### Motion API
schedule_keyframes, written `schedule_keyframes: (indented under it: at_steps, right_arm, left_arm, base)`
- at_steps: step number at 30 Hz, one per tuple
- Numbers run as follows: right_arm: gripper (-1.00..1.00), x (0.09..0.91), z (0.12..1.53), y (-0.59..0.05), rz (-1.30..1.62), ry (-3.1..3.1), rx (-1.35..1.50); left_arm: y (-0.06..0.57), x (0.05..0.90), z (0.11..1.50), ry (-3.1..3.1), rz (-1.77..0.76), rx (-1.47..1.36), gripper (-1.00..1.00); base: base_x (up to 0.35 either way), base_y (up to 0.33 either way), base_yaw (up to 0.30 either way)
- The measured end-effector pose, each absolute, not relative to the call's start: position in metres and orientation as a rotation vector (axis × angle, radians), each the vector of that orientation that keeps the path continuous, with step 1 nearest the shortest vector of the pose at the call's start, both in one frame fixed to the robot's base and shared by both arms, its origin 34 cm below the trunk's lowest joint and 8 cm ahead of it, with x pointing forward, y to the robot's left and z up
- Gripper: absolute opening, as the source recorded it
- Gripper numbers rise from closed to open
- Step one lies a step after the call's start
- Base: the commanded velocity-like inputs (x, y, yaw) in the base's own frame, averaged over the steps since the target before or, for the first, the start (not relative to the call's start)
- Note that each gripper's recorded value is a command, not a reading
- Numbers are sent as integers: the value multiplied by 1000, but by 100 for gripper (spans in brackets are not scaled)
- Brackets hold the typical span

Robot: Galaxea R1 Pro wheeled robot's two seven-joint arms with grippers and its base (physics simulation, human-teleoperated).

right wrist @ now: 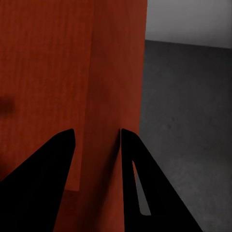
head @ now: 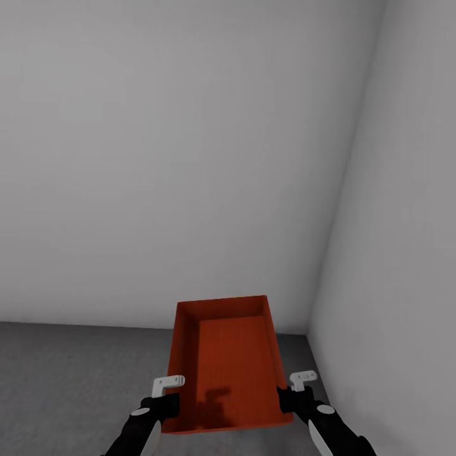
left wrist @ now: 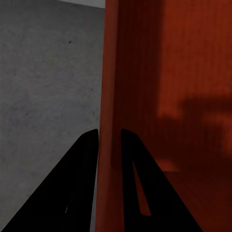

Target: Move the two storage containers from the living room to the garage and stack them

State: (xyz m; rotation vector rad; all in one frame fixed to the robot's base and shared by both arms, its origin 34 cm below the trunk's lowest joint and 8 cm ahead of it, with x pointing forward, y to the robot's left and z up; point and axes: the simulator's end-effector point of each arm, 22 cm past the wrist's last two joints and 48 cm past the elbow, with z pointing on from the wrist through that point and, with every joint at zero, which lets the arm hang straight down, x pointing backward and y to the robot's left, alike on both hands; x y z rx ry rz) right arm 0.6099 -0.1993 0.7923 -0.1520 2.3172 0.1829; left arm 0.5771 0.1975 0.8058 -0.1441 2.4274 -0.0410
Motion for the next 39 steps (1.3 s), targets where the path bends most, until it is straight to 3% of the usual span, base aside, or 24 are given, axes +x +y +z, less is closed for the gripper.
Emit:
schedule_keyframes:
  at_steps: [16,39]
  right_arm:
    - [-100,605,781,-199,186,2341,-151]
    - [-100,596,763,-199,190,2378,-148]
  left_arm:
    - [197,572,795,2451,-40,-146,-100]
    - [197,564,778,2489,-37,-147,-100]
  base:
    - [13,0,0]
    - [312,0,-75]
